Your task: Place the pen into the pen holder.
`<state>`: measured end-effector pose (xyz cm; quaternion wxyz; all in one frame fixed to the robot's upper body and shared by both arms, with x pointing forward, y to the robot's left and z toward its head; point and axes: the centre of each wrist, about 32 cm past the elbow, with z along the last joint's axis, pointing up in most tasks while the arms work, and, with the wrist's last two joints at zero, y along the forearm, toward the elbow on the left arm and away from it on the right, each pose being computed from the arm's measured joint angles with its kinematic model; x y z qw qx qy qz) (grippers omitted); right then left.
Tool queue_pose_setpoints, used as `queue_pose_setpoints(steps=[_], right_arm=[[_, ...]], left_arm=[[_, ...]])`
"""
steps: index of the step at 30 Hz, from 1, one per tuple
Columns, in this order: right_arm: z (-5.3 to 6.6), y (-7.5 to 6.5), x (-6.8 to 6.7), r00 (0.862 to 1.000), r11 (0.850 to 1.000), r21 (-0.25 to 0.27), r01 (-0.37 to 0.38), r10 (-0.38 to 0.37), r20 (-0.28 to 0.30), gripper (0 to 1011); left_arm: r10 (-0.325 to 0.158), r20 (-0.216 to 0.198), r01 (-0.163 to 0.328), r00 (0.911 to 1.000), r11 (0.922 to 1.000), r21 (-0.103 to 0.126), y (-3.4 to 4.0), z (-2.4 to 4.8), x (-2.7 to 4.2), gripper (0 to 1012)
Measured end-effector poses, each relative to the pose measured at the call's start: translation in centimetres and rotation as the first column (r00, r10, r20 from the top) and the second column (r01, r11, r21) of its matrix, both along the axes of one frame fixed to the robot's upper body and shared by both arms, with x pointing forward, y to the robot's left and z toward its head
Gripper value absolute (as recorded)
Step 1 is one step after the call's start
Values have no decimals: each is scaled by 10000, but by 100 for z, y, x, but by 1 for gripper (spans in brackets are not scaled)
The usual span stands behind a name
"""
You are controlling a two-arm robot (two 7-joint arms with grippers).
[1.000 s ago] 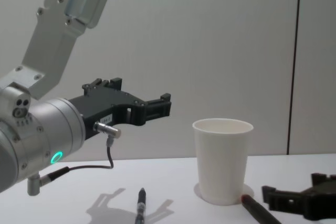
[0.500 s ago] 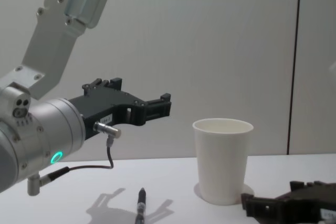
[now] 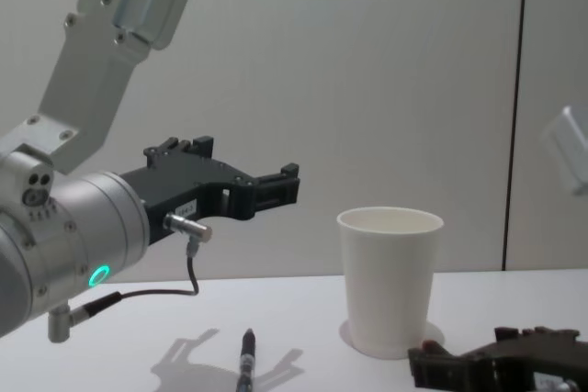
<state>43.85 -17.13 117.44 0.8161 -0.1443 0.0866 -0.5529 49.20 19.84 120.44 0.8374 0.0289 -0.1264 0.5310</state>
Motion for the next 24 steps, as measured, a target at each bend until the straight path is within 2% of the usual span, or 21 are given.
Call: queue_pose_setpoints(steps=[13, 24], right_arm=[[-23, 98, 31, 9998, 9999, -167, 41, -44, -188, 1002], [-73, 139, 12, 9984, 9997, -92, 238, -242, -503, 1002]], left_arm=[[0, 0, 0, 10000, 10000, 0, 0, 0, 0, 1001], [0, 0, 0, 10000, 10000, 1, 0, 0, 0, 1001]])
